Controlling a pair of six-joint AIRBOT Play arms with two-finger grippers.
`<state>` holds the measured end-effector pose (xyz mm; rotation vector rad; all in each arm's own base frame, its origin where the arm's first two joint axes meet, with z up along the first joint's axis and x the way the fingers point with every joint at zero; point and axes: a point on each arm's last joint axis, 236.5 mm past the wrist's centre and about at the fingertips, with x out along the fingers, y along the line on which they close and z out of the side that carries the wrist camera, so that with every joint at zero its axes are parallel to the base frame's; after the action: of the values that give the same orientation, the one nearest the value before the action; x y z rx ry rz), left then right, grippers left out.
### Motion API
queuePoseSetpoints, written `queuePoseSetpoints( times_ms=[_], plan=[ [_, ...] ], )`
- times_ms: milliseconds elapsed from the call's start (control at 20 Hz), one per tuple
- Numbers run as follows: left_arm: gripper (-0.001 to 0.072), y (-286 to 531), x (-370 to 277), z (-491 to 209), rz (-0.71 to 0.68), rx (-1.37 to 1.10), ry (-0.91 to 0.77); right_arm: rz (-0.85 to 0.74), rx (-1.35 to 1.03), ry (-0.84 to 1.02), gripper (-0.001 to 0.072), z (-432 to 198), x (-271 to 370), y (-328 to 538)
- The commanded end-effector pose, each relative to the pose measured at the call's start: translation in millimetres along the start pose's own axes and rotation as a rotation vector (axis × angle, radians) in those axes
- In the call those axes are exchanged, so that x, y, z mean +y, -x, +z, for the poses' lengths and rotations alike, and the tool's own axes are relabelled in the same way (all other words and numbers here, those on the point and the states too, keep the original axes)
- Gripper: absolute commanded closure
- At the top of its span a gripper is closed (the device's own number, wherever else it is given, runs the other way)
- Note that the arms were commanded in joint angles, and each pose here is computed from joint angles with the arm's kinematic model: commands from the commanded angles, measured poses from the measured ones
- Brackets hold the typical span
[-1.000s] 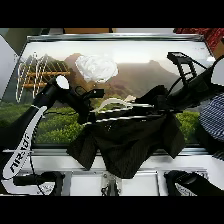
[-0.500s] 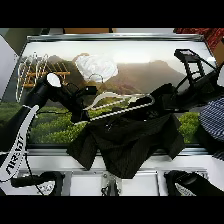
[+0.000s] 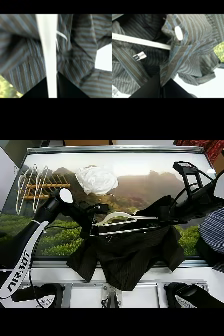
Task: Fold the clothes and pants, and hang the long-sleeved shirts on hangers.
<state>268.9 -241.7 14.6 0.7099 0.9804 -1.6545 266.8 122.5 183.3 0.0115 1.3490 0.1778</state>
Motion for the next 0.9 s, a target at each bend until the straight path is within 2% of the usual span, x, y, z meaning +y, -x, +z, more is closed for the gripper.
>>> queuePoseSetpoints(
  times_ms=[0, 200, 600, 850],
  plan=[
    [0.0695, -9.3, -2.5, 13.4, -0.005, 0.007, -0.056, 0.034, -0.025, 0.029, 0.0702, 10.0, 14.7, -5.6],
    [0.0695, -28.1, -13.3, 6.2, -0.107, 0.036, -0.042, 0.073, -0.048, 0.087, 0.0702, 18.1, 41.3, -13.1],
    [0.0695, -30.0, -13.6, 4.8, -0.116, 0.039, -0.037, 0.304, -0.098, 0.188, 0.0702, 36.7, 132.8, -31.2],
    [0.0696, -29.8, -15.1, 4.0, -0.123, 0.042, -0.038, 0.341, -0.087, 0.252, 0.0702, 41.7, 161.2, -37.9]
  ],
)
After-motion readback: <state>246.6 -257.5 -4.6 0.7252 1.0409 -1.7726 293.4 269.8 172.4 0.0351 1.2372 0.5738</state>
